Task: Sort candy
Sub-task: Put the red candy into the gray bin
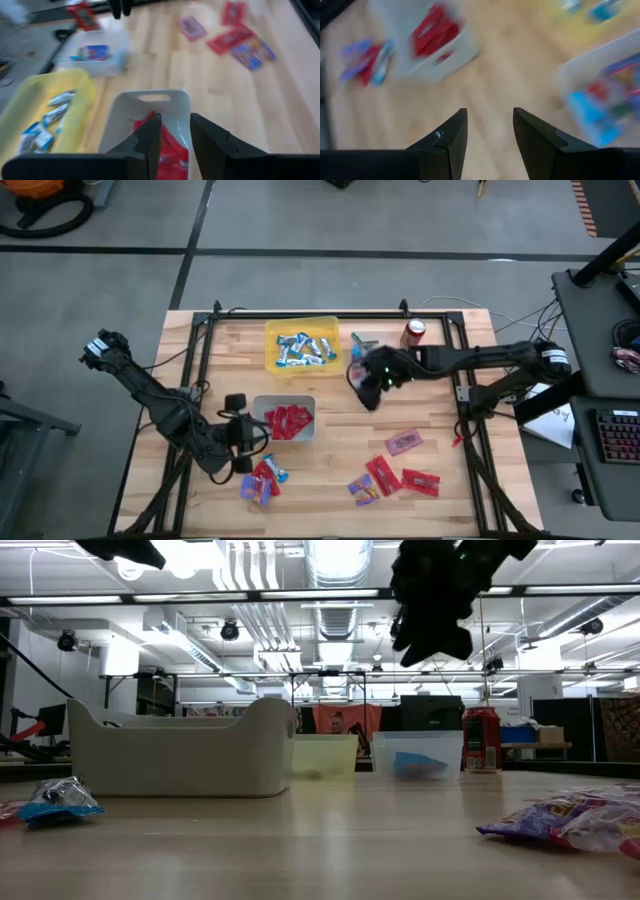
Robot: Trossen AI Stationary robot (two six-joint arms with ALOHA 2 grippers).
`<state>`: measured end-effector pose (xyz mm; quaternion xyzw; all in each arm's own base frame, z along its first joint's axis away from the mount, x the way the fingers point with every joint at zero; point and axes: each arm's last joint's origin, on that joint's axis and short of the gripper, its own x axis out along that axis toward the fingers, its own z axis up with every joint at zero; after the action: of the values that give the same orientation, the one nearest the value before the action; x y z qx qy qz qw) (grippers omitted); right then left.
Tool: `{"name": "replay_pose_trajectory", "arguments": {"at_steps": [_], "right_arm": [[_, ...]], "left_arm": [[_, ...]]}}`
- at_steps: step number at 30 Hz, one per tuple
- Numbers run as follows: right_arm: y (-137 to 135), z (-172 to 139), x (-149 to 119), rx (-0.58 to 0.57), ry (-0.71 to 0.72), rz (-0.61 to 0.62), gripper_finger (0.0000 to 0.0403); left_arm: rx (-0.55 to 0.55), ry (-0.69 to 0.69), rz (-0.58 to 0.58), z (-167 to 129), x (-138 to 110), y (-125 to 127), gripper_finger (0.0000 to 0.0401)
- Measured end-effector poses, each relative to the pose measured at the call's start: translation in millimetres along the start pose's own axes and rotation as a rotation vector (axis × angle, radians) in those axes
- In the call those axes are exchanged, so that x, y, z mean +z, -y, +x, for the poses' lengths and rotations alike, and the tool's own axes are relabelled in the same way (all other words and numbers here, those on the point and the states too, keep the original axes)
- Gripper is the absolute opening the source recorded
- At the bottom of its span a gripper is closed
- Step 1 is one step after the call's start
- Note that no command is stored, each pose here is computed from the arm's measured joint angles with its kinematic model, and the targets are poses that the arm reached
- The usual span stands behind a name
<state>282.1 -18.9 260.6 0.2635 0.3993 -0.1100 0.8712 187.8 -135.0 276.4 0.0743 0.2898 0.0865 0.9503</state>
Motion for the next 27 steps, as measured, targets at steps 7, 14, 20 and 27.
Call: {"name": "replay_pose_trajectory", "arguments": {"at_steps": [7, 14, 20, 27], "right_arm": [[-35.3, 14.2, -47.3, 0.023, -0.274, -0.194, 0.015], [-54.4, 28.5, -94.6, -0.077, -0.517, -0.344, 0.0151], [-61.9, 34.7, -124.8, -0.157, -0.674, -0.421, 0.0153], [-67.7, 49.1, -146.7, -0.211, -0.744, -0.491, 0.0155]], "left_arm": [[-0.125, -0.031, 0.168, 6.9, -0.2, 0.1, 0.0067], [-0.296, 0.03, 0.238, 27.5, -2.7, -8.9, 0.0041], [-0.325, 0.095, 0.154, 41.8, -10.1, -32.9, 0.0038], [-0.282, 0.186, 0.088, 43.4, -12.4, -48.5, 0.0038]]}}
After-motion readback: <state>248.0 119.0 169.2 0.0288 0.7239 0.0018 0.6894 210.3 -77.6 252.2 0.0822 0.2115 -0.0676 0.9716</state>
